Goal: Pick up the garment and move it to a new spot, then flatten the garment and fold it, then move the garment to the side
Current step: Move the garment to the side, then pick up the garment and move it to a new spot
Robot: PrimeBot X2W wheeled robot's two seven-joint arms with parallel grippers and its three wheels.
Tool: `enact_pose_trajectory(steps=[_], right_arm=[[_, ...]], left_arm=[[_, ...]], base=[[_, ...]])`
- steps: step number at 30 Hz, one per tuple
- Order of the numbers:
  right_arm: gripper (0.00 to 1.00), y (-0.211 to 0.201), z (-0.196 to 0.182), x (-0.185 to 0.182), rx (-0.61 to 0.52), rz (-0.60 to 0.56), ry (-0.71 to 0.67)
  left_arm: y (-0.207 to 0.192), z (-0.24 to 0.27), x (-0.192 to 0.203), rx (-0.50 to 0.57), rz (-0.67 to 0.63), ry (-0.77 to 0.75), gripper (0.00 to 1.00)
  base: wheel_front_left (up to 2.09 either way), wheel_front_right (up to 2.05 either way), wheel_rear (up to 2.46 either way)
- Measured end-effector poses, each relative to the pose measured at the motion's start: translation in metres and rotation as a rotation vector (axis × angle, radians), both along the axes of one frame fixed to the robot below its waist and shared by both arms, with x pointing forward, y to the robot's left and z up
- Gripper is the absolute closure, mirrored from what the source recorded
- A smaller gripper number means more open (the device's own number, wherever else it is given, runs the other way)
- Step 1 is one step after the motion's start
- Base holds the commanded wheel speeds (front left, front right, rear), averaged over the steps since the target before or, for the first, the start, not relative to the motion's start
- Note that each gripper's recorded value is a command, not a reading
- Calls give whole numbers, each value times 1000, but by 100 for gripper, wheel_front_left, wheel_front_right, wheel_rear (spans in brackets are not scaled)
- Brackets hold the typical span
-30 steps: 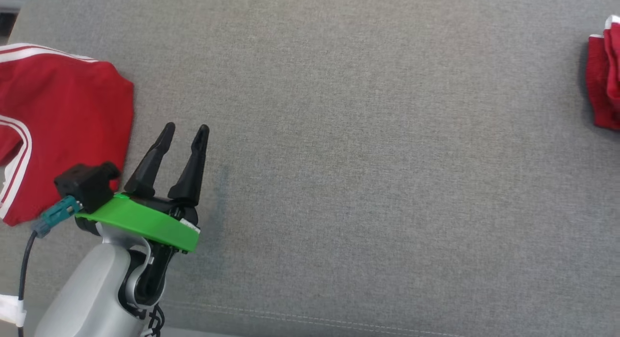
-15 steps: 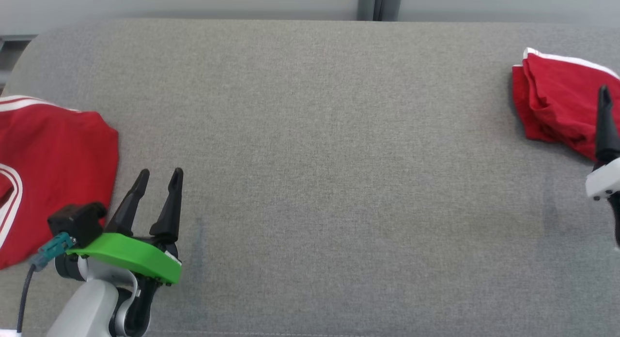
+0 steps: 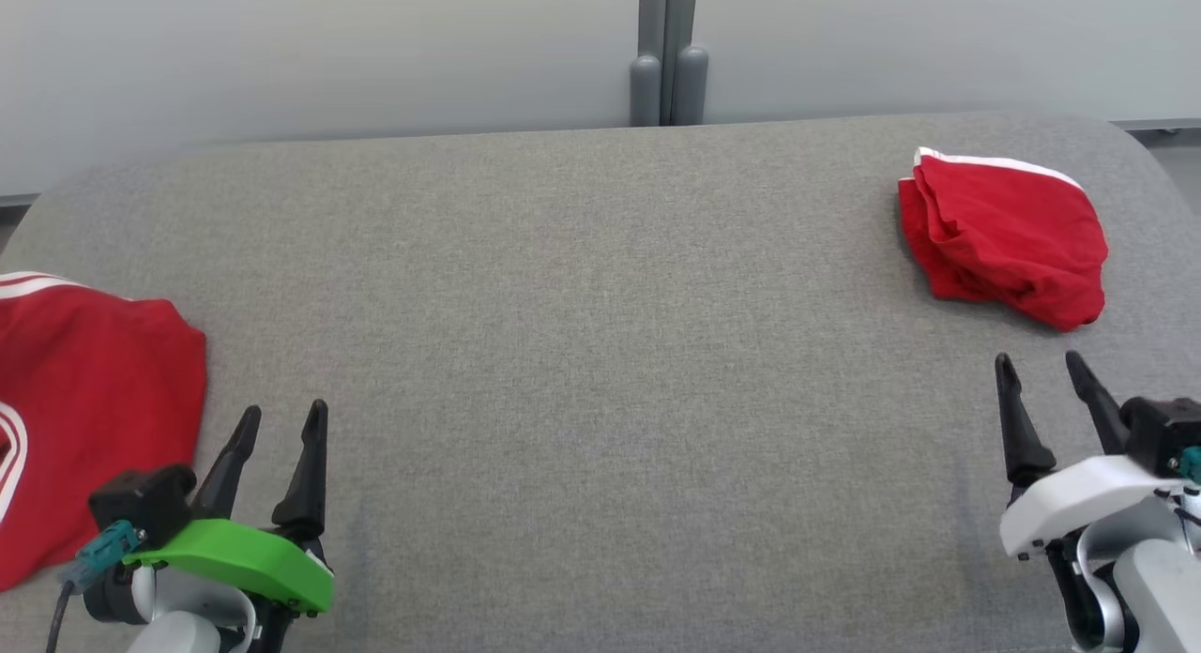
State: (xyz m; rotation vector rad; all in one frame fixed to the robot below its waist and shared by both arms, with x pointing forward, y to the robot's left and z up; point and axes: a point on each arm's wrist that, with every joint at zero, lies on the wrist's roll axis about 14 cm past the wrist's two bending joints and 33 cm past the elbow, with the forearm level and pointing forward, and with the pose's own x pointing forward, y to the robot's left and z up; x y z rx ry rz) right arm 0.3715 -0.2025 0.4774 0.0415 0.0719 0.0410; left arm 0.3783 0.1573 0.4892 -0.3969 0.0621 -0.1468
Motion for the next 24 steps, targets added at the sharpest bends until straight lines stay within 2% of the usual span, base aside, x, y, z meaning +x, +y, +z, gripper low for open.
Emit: enact_pose_trajectory(steps=[7,13,24], right_arm=[[0,-11,11,-20,-27,-52,-44],[0,-28,7,-37,-54,-115,-40],[0,-9,11,-36,-63,-82,-65]], left_arm=[[0,0,-8,-6,19,-4,0],[-15,6,-9,-7,-7,-26,0],[-15,8,-12,17,-5,-46,0]], base=[[0,0,0],[0,0,0],[0,0,0]])
